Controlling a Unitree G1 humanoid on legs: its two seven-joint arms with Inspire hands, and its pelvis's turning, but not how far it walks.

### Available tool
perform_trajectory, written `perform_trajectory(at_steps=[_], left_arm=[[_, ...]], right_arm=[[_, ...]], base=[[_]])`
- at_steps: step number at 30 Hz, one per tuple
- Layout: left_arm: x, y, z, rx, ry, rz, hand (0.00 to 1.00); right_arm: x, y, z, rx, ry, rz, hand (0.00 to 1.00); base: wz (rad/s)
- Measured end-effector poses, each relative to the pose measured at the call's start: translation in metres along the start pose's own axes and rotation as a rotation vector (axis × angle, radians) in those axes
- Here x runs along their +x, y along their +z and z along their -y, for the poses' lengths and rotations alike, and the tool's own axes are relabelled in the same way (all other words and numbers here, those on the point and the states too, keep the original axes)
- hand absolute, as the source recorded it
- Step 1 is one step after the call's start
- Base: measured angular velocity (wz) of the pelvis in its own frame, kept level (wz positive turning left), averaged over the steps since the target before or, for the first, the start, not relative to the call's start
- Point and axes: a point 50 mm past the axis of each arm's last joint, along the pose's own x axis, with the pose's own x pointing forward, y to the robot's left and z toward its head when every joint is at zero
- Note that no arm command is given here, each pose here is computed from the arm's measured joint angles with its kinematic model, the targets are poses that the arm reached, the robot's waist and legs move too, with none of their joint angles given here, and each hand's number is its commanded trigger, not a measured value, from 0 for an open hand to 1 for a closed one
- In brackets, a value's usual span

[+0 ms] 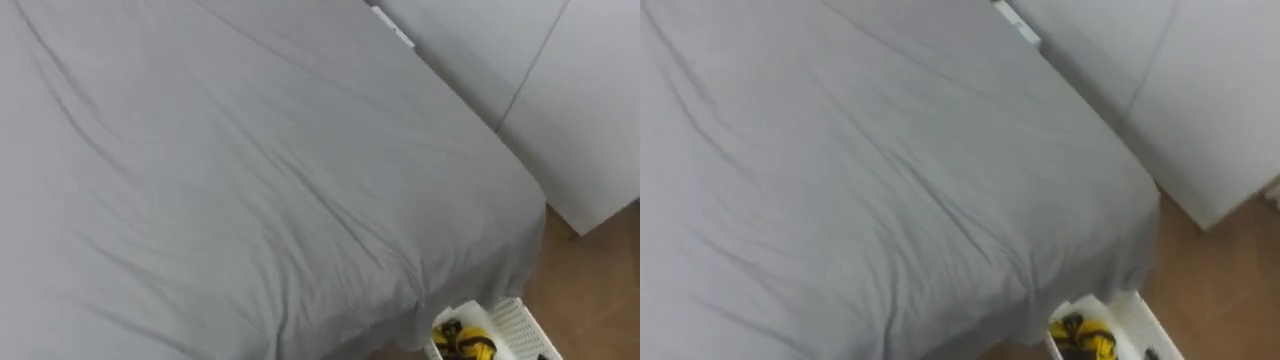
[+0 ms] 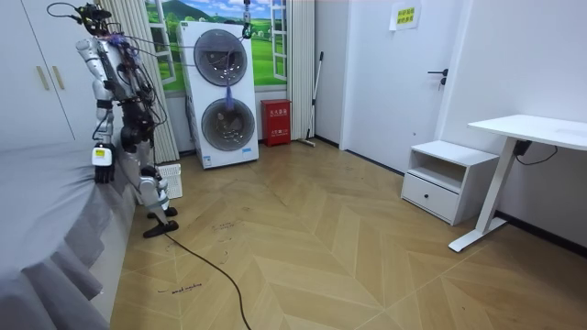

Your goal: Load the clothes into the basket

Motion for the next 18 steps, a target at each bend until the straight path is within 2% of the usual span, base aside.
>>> perform_trajectory(at_steps=[7, 18], left_arm=[[0.000, 0.000, -0.004, 0.032, 0.036, 0.006, 0.00], [0.001, 0.007, -0.002, 0.074, 0.060, 0.032, 0.00]], right_arm=[[-0.006, -0.037, -0.008, -0.057, 0.067, -0.181, 0.00], [-0.008, -0.043, -0.028, -0.192, 0.185, -0.227, 0.00]], base=[[0.37], [0.20]])
